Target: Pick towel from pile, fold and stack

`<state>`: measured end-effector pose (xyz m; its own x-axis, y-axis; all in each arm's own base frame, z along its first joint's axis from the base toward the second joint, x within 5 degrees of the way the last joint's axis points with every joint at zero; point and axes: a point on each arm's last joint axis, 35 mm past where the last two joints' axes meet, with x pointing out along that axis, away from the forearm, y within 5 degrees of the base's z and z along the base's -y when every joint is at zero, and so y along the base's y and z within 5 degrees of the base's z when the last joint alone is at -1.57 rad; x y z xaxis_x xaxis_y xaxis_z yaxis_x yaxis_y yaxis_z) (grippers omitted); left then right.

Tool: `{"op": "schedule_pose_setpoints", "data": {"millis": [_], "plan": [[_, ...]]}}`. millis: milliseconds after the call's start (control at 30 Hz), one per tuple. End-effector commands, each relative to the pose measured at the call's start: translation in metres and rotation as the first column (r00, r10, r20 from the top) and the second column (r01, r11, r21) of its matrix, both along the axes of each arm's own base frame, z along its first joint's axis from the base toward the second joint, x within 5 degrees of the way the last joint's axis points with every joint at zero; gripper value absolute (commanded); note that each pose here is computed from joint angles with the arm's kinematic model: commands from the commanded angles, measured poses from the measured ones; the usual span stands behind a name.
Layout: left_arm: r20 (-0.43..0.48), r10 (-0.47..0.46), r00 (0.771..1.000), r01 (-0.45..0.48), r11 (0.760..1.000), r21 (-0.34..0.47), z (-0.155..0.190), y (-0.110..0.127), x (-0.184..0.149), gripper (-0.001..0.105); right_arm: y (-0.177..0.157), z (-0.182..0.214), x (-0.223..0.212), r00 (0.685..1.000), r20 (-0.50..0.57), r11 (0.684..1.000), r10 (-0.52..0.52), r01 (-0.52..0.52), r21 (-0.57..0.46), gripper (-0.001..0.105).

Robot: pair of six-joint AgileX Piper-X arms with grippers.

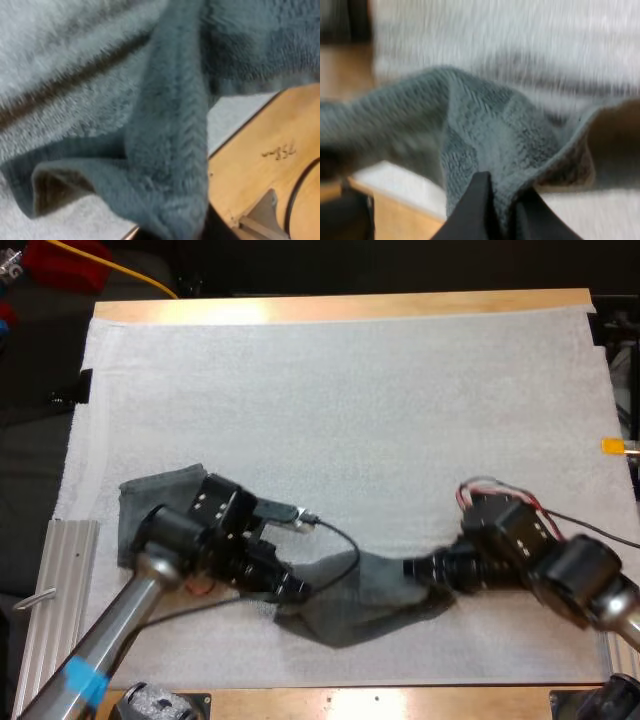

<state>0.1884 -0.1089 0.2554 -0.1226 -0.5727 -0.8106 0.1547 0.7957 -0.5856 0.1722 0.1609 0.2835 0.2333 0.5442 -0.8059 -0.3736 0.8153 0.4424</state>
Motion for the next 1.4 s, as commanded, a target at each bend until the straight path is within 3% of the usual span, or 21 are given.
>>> {"op": "schedule_pose_setpoints", "data": {"millis": [0, 133, 300, 500, 733, 900, 1000, 1067, 1100, 1167, 1233, 1267, 1367], "plan": [[0.013, 0.003, 1.0, -0.003, 1.0, -0.001, -0.003, -0.002, 0.006, 0.0, 0.001, -0.001, 0.01, 1.0, 0.002, 0.999, -0.011, 0.011, 0.042, 0.001], [-0.023, 0.01, 1.0, -0.01, 1.0, 0.01, -0.029, -0.009, 0.026, 0.0, -0.002, -0.028, 0.044, 0.994, -0.105, 0.994, -0.041, 0.051, 0.095, 0.001], [-0.073, 0.063, 0.995, -0.067, 0.997, -0.049, -0.054, -0.005, 0.051, 0.0, -0.011, -0.053, 0.077, 0.979, -0.18, 0.979, -0.093, 0.123, 0.161, 0.001], [-0.162, 0.191, 0.968, -0.219, 0.959, -0.178, -0.077, 0.019, 0.079, 0.0, -0.021, -0.076, 0.107, 0.948, -0.275, 0.939, -0.164, 0.235, 0.25, 0.001], [-0.254, 0.346, 0.903, -0.414, 0.86, -0.299, -0.094, 0.048, 0.108, 0.0, -0.023, -0.094, 0.131, 0.909, -0.347, 0.878, -0.23, 0.347, 0.329, 0.001], [-0.24, 0.447, 0.862, -0.506, 0.792, -0.342, -0.094, 0.064, 0.126, 0.0, -0.024, -0.095, 0.147, 0.888, -0.351, 0.812, -0.298, 0.429, 0.397, 0.001], [-0.244, 0.489, 0.837, -0.546, 0.732, -0.406, -0.088, 0.072, 0.138, 0.007, -0.026, -0.09, 0.156, 0.875, -0.335, 0.764, -0.349, 0.473, 0.44, 0.004], [-0.271, 0.511, 0.816, -0.577, 0.683, -0.448, -0.083, 0.078, 0.145, 0.022, -0.028, -0.085, 0.161, 0.872, -0.311, 0.735, -0.378, 0.487, 0.472, 0.015], [-0.275, 0.514, 0.812, -0.581, 0.673, -0.458, -0.081, 0.079, 0.147, 0.026, -0.029, -0.084, 0.162, 0.869, -0.31, 0.727, -0.386, 0.494, 0.477, 0.02], [-0.298, 0.515, 0.804, -0.591, 0.632, -0.502, -0.075, 0.083, 0.153, 0.055, -0.031, -0.08, 0.166, 0.867, -0.294, 0.706, -0.402, 0.498, 0.503, 0.04], [-0.319, 0.512, 0.797, -0.599, 0.607, -0.522, -0.071, 0.084, 0.156, 0.077, -0.032, -0.077, 0.169, 0.875, -0.264, 0.696, -0.405, 0.483, 0.531, 0.058], [-0.327, 0.514, 0.793, -0.603, 0.593, -0.534, -0.069, 0.086, 0.158, 0.075, -0.032, -0.074, 0.17, 0.881, -0.245, 0.688, -0.405, 0.47, 0.553, 0.068], [-0.331, 0.5, 0.8, -0.591, 0.565, -0.576, -0.061, 0.087, 0.164, 0.066, -0.03, -0.065, 0.174, 0.904, -0.182, 0.673, -0.386, 0.412, 0.614, 0.076]]}}
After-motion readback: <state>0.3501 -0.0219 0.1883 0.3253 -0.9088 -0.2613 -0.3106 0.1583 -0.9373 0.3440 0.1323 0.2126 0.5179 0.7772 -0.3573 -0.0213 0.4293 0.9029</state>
